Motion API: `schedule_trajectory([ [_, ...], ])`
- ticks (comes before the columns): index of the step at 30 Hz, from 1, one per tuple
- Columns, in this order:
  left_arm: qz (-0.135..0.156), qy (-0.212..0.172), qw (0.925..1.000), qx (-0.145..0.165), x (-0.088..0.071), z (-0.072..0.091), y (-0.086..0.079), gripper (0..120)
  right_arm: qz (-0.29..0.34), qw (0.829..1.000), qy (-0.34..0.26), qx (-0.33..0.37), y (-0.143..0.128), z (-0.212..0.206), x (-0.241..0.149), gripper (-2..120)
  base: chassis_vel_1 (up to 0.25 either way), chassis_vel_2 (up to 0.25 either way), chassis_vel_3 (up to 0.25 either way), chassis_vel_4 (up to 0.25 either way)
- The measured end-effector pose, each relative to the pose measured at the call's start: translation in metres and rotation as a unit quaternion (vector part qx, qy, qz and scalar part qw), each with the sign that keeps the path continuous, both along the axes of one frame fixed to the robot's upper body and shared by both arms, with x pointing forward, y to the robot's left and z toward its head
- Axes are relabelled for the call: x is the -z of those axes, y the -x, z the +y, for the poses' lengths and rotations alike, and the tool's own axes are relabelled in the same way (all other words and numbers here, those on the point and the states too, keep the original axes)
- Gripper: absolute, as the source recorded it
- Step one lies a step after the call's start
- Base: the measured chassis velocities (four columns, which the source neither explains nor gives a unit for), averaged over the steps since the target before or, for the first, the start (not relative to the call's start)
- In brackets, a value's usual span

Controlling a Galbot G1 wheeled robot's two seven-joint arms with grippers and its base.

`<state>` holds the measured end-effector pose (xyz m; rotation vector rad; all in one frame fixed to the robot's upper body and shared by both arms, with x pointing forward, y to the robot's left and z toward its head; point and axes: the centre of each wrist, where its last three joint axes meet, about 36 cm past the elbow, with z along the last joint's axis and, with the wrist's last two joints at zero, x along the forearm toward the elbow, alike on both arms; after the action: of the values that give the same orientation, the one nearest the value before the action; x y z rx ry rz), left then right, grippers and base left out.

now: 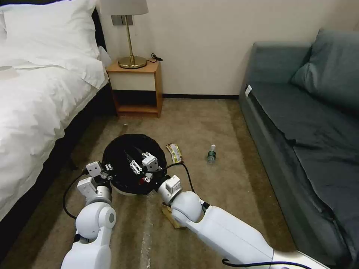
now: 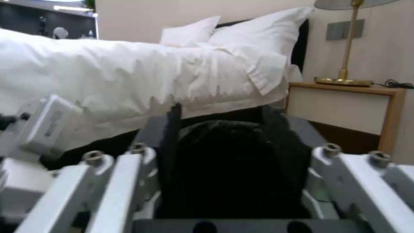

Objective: Pick up the trash bin, then pick up the garbage on the floor and place it into the trash bin.

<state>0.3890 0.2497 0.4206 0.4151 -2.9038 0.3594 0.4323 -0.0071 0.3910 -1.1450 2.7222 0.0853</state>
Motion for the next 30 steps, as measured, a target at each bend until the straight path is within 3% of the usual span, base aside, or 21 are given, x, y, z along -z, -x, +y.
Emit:
schedule_trajectory([
  [9,-0.002,-0.005,0.9999,-0.01,-0.002,0.01,0.002,4,0.008,0.996,-0.001,0.084,-0.026,-0.027,-0.024,84,0.0,0.0,0.0,0.0],
  [11,-0.003,-0.005,0.9999,-0.016,-0.004,0.018,0.004,4,0.019,0.991,0.015,0.132,-0.038,-0.047,-0.027,96,0.0,0.0,0.0,0.0],
  [15,-0.006,-0.004,0.9996,-0.027,-0.006,0.029,0.005,4,0.062,0.979,0.049,0.187,-0.044,-0.066,-0.019,99,0.0,0.0,0.0,0.0],
  [18,-0.012,-0.002,0.9992,-0.038,-0.01,0.04,0.004,4,0.137,0.958,0.084,0.237,-0.048,-0.086,0.008,100,0.0,0.0,0.0,0.0],
  [24,-0.014,0.002,0.9992,-0.036,-0.01,0.039,0.003,4,0.18,0.948,0.119,0.234,-0.041,-0.094,0.048,100,0.0,0.0,0.0,0.0],
  [30,-0.011,0.004,0.9994,-0.032,-0.007,0.034,0.002,4,0.236,0.945,0.155,0.167,-0.006,-0.098,0.083,100,0.0,0.0,0.0,0.0],
])
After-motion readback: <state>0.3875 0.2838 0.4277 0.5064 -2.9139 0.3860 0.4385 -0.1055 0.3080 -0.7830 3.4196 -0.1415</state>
